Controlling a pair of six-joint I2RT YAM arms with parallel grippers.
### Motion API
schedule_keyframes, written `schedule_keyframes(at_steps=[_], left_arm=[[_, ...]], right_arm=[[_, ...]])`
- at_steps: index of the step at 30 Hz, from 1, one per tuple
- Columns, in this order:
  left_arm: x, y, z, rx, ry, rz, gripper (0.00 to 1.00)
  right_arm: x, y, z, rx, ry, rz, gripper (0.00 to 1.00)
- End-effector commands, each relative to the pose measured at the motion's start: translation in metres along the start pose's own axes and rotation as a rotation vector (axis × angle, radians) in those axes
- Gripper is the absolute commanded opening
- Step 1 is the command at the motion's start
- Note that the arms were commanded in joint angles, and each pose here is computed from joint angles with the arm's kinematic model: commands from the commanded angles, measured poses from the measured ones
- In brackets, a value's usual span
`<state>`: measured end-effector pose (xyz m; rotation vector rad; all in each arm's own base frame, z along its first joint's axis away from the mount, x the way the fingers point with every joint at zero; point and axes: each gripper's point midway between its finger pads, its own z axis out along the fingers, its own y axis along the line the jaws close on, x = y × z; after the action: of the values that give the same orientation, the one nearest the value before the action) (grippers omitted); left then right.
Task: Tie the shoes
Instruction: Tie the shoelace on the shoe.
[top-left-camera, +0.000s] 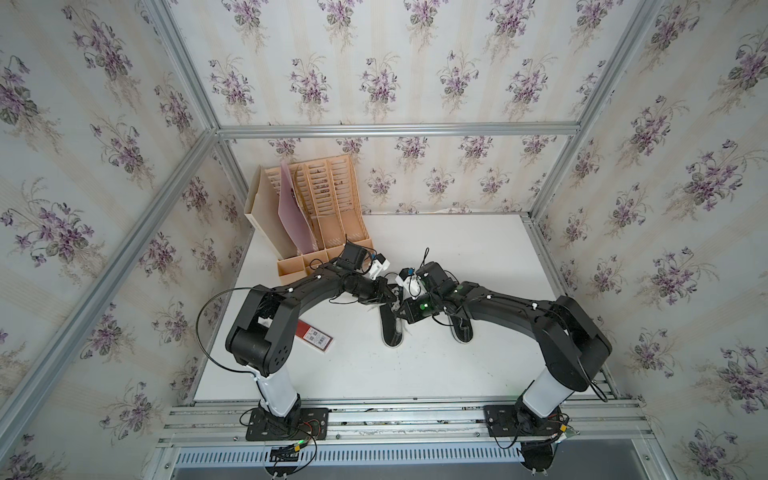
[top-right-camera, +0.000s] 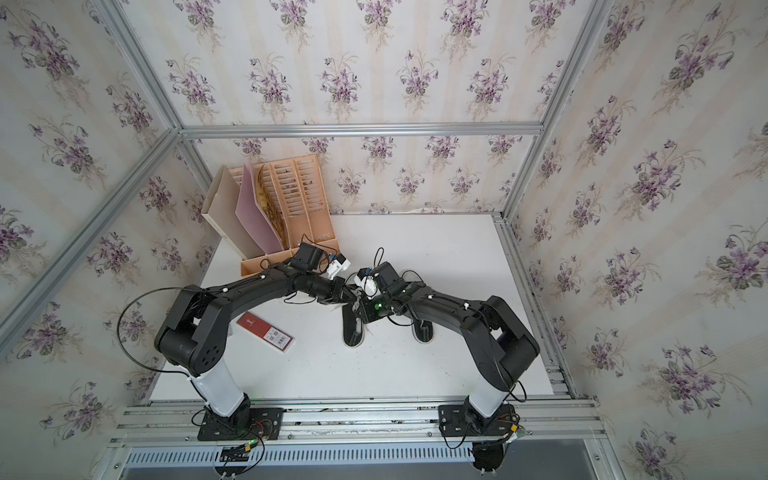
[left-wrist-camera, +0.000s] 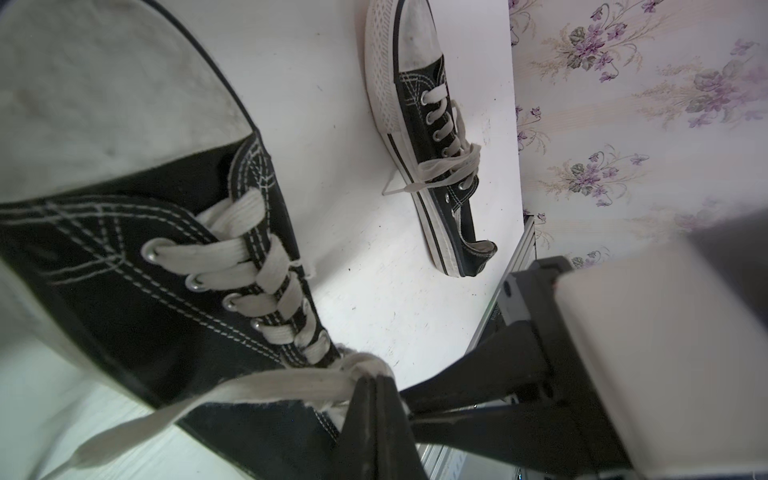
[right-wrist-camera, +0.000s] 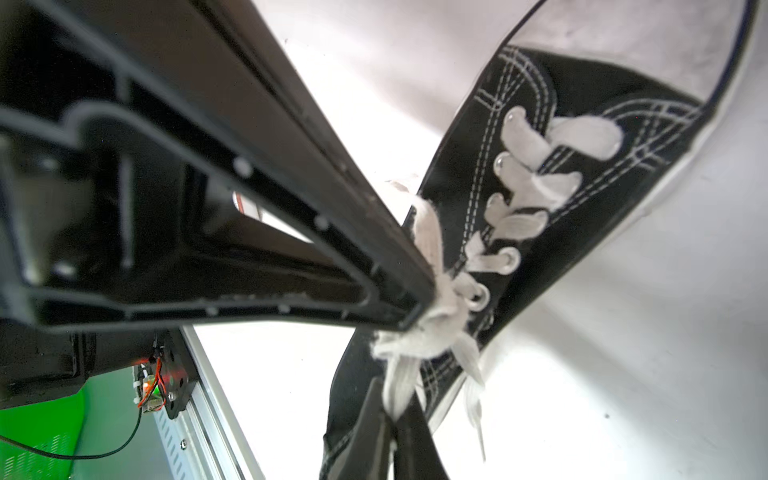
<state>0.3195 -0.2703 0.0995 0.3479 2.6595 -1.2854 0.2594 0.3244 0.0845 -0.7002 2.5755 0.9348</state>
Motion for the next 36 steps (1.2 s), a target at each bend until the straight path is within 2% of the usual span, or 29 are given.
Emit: schedule_keyframes(at_steps=[1, 3, 18, 27, 32, 35, 36], left_arm=[[-0.001, 0.009, -0.004, -0.041, -0.015, -0.012, 0.0], [0.001, 0.012, -0.005, -0.046, -0.012, -0.019, 0.0], [0.013, 0.031, -0.021, -0.117, -0.045, -0.066, 0.0], [0.02, 0.048, -0.027, -0.158, -0.055, -0.108, 0.0], [0.019, 0.046, -0.027, -0.139, -0.056, -0.102, 0.0], [0.019, 0.035, -0.027, -0.081, -0.051, -0.076, 0.0], [0.018, 0.03, -0.026, -0.056, -0.051, -0.066, 0.07]], right_arm=[[0.002, -0.012, -0.01, 0.062, 0.016, -0.014, 0.03], [0.001, -0.015, -0.014, 0.075, 0.016, -0.018, 0.0], [0.01, -0.039, -0.012, 0.165, 0.074, -0.02, 0.0], [0.026, -0.071, -0.01, 0.295, 0.136, 0.05, 0.0], [0.028, -0.072, -0.008, 0.29, 0.147, 0.054, 0.0], [0.025, -0.064, -0.007, 0.248, 0.131, 0.046, 0.0], [0.022, -0.062, -0.007, 0.236, 0.121, 0.044, 0.0]])
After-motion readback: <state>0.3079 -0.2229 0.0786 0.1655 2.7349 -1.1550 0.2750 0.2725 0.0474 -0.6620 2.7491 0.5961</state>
